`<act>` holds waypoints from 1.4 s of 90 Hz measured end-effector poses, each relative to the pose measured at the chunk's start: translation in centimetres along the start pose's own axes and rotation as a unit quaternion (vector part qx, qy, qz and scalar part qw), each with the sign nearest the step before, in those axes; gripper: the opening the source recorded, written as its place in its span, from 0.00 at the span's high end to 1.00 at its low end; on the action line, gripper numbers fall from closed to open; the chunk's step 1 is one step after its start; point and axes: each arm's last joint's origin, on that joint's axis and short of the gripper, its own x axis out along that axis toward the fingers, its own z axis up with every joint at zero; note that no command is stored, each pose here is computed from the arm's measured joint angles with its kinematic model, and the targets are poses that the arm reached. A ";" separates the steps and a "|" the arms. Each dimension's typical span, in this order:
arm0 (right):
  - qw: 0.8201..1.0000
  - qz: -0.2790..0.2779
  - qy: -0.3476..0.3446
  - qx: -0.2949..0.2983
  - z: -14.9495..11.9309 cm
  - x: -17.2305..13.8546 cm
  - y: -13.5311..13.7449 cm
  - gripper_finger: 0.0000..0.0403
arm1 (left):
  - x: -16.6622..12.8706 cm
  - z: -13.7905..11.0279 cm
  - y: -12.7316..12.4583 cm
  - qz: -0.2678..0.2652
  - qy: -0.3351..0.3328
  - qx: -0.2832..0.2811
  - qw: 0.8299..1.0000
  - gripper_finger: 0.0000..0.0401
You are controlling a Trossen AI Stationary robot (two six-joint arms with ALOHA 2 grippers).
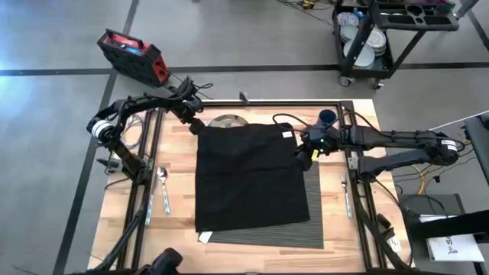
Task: Set table place
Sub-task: Fold the black napkin
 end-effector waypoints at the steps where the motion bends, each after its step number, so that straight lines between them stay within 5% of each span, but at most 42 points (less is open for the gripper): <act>1: 1.000 0.000 0.000 0.000 0.0 0.0 0.0 0.82 | 0.0 0.0 0.0 0.000 0.001 0.002 1.000 0.47; 52: 1.000 0.001 -0.003 0.013 0.0 0.0 0.0 0.88 | 2.0 0.0 0.1 -0.034 0.022 0.042 0.998 0.50; 97: 0.998 0.001 -0.004 0.057 0.1 0.0 0.0 0.83 | 1.9 1.7 0.5 -0.007 -0.061 0.064 0.996 0.56; 126: 0.998 0.001 -0.004 0.066 0.1 0.0 0.0 0.88 | 1.6 3.2 0.8 0.015 -0.136 0.085 0.987 0.52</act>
